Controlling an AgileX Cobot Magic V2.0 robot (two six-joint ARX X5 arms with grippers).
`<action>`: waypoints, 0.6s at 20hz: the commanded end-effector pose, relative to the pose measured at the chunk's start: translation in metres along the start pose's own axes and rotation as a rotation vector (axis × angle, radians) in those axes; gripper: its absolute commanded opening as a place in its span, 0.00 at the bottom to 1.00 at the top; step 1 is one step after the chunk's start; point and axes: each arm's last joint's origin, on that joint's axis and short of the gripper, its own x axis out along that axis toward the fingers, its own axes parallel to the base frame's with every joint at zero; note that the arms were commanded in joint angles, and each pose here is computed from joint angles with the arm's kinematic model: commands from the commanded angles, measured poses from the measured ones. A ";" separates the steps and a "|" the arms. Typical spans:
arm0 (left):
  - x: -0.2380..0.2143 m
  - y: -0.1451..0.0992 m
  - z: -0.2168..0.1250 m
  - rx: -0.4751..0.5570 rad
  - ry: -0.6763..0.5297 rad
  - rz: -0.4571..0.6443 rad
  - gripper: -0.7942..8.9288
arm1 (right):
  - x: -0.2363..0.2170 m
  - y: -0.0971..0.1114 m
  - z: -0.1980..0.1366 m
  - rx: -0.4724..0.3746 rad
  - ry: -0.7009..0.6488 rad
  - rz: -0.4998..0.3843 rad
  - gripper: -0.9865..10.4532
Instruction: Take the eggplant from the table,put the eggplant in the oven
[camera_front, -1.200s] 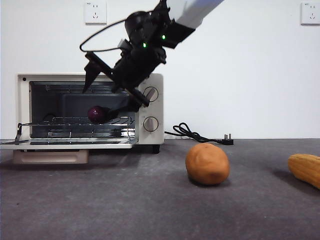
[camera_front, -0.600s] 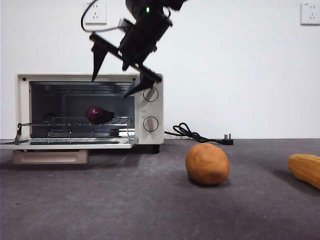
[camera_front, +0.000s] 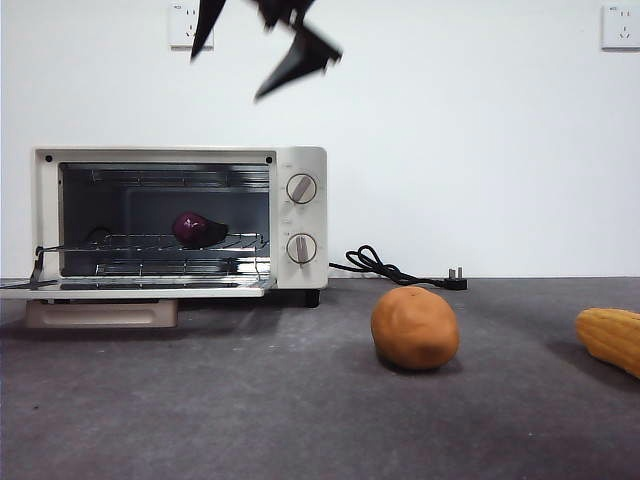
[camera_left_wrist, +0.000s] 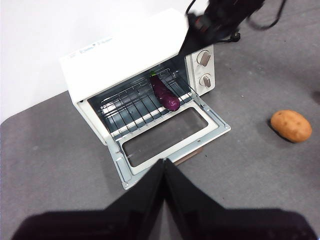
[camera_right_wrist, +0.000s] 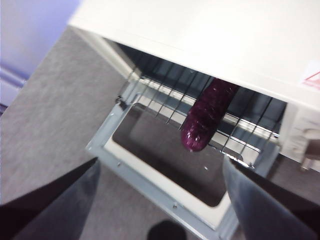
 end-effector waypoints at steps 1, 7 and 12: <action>0.001 0.000 0.000 -0.001 0.001 -0.001 0.08 | -0.030 0.008 0.000 -0.072 -0.010 0.004 0.45; 0.001 0.000 0.000 -0.002 0.001 -0.001 0.08 | -0.095 0.028 0.008 -0.092 -0.181 0.120 0.44; 0.001 0.000 0.000 -0.002 0.001 -0.001 0.08 | -0.147 0.041 0.007 -0.125 -0.276 0.136 0.44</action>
